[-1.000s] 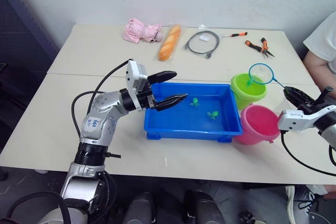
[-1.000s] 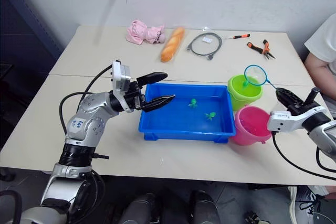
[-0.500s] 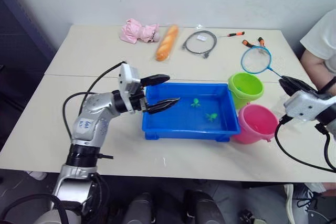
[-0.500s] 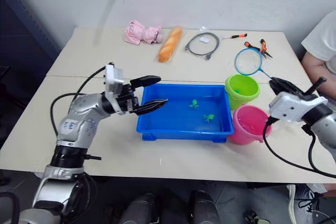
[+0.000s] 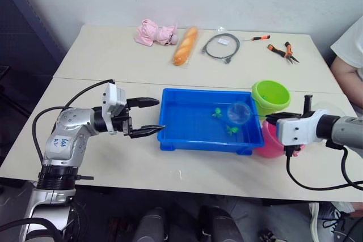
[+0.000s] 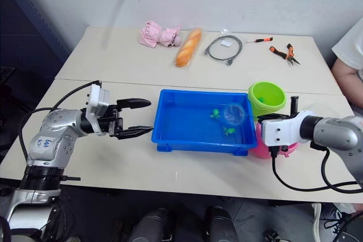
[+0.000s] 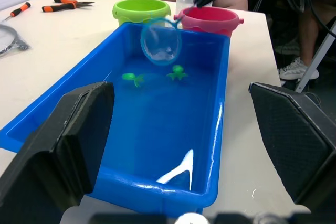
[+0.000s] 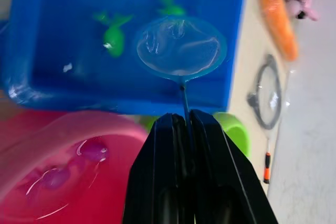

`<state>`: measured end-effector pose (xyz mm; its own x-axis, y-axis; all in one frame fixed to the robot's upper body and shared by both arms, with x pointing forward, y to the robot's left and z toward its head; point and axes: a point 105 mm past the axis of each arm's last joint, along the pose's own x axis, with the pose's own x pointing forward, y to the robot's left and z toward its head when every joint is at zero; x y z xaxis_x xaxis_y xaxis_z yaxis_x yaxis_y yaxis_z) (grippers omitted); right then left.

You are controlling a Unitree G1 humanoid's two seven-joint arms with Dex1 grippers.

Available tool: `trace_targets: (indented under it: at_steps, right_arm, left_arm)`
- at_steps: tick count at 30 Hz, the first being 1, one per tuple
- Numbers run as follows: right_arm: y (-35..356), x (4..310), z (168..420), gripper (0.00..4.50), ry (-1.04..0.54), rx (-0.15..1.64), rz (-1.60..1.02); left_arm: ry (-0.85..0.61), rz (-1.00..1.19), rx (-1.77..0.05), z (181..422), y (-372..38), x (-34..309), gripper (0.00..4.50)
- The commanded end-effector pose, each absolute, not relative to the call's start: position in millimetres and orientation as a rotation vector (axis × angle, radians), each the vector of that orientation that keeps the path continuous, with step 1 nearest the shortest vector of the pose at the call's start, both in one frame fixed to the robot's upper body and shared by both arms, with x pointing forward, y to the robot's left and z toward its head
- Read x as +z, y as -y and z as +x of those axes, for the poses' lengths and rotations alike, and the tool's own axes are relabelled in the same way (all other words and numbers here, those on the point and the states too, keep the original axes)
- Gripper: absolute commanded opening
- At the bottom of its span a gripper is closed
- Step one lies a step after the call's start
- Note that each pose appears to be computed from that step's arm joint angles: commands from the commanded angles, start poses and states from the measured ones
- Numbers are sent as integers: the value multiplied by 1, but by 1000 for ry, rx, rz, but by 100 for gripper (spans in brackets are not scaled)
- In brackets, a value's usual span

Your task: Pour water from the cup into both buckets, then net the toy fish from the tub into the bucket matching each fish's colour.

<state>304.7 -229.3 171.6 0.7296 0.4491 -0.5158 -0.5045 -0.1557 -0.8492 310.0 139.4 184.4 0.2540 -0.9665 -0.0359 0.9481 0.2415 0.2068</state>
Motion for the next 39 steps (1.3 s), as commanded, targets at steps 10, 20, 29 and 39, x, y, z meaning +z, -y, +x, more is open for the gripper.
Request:
trace_targets:
  at_steps: [10, 20, 29, 39]
  right_arm:
    - [228, 169, 315, 0, -86, 853, -1645]
    - [207, 159, 298, 0, -195, 1028, -1270]
    - [200, 175, 300, 0, -226, 1027, -1034]
    - [195, 188, 302, 0, -270, 974, -675]
  left_arm:
    - [155, 196, -1327, 306, -124, 188, 439]
    - [152, 196, -1311, 305, -129, 186, 439]
    - [156, 195, -1315, 306, -131, 185, 439]
    - [160, 197, -1318, 308, -130, 186, 439]
